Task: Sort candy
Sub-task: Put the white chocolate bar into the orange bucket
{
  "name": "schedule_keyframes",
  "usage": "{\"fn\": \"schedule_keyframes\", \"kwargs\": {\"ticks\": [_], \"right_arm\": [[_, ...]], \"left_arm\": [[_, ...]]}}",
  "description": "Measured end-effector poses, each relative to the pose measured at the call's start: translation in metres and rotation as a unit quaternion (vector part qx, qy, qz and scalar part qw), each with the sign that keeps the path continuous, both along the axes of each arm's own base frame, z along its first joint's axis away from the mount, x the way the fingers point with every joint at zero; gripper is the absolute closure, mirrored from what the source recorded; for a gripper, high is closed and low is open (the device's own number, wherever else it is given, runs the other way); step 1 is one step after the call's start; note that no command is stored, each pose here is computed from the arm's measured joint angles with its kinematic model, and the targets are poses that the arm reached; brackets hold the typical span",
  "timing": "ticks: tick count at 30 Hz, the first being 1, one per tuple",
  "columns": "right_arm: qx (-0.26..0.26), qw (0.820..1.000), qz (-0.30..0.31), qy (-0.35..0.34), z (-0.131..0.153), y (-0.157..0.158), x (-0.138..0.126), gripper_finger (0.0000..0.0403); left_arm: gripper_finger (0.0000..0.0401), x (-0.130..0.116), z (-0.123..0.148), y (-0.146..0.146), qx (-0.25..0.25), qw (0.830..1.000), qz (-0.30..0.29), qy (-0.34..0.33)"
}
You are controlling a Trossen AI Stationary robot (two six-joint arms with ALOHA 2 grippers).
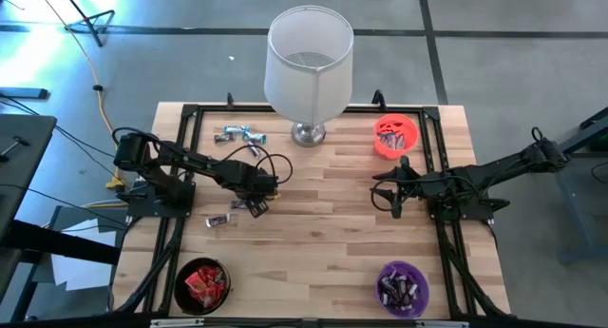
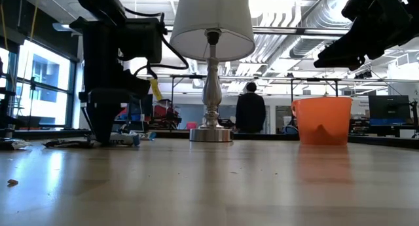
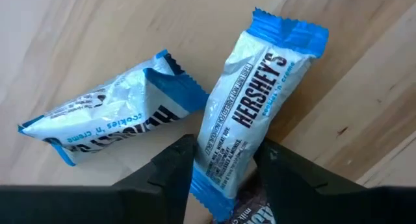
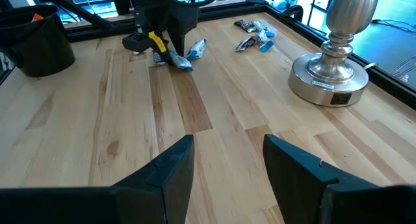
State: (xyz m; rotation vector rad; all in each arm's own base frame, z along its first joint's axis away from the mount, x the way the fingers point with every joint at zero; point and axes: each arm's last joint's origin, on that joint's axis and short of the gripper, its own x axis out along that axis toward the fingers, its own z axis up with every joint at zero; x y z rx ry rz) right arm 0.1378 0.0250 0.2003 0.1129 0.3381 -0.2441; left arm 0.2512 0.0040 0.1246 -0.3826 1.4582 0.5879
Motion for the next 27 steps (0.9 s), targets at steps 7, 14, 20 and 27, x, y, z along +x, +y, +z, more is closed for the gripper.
{"fn": "schedule_keyframes", "kwargs": {"ticks": [7, 14, 20, 27], "right_arm": [[0.000, 1.000, 0.000, 0.000, 0.000, 0.000, 0.000, 0.0222], [0.000, 1.000, 0.000, 0.000, 0.000, 0.000, 0.000, 0.0222], [0.000, 1.000, 0.000, 0.000, 0.000, 0.000, 0.000, 0.0222], [0.000, 1.000, 0.000, 0.000, 0.000, 0.000, 0.000, 0.0222]], "left_arm": [[0.0345, 0.001, 0.000, -0.001, -0.004, 1.000, 0.008, -0.005], [0.0379, 0.002, 0.001, -0.001, -0.003, 1.000, 0.007, -0.005], [0.0363, 0.016, 0.014, 0.000, 0.002, 1.000, -0.024, -0.015], [0.0373, 0.039, 0.036, -0.003, 0.017, 0.996, -0.057, -0.069]]}}
